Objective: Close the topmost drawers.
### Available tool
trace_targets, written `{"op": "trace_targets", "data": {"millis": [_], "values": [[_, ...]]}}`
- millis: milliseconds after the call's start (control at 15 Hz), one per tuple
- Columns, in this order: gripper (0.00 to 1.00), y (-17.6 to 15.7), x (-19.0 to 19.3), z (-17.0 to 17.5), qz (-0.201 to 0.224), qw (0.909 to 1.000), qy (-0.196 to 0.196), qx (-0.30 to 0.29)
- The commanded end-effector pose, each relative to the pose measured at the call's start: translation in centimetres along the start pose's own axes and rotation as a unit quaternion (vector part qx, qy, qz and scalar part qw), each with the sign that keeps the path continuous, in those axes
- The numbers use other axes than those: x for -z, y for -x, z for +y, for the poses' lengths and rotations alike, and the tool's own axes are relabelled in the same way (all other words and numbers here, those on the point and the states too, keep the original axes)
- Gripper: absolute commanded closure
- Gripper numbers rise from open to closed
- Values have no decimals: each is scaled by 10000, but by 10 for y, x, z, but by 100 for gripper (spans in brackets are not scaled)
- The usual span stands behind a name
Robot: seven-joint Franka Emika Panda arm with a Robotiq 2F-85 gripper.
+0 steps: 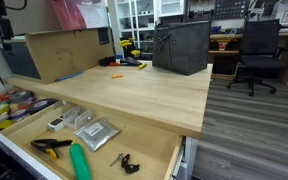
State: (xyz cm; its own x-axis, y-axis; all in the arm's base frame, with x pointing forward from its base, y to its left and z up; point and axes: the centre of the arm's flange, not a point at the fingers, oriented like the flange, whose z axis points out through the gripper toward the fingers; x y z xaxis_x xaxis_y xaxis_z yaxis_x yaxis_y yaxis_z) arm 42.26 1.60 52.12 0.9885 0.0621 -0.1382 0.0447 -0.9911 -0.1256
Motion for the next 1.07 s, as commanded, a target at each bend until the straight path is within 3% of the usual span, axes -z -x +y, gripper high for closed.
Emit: {"op": "trace_targets", "data": {"millis": [0, 400, 733, 1000], "values": [[0, 0, 0, 0, 1, 10000, 0, 0], [0, 0, 0, 0, 2, 10000, 0, 0], [0, 17, -14, -14, 520, 9986, 40, 9], [0, 31, -53, -48, 920, 9954, 182, 200]]}}
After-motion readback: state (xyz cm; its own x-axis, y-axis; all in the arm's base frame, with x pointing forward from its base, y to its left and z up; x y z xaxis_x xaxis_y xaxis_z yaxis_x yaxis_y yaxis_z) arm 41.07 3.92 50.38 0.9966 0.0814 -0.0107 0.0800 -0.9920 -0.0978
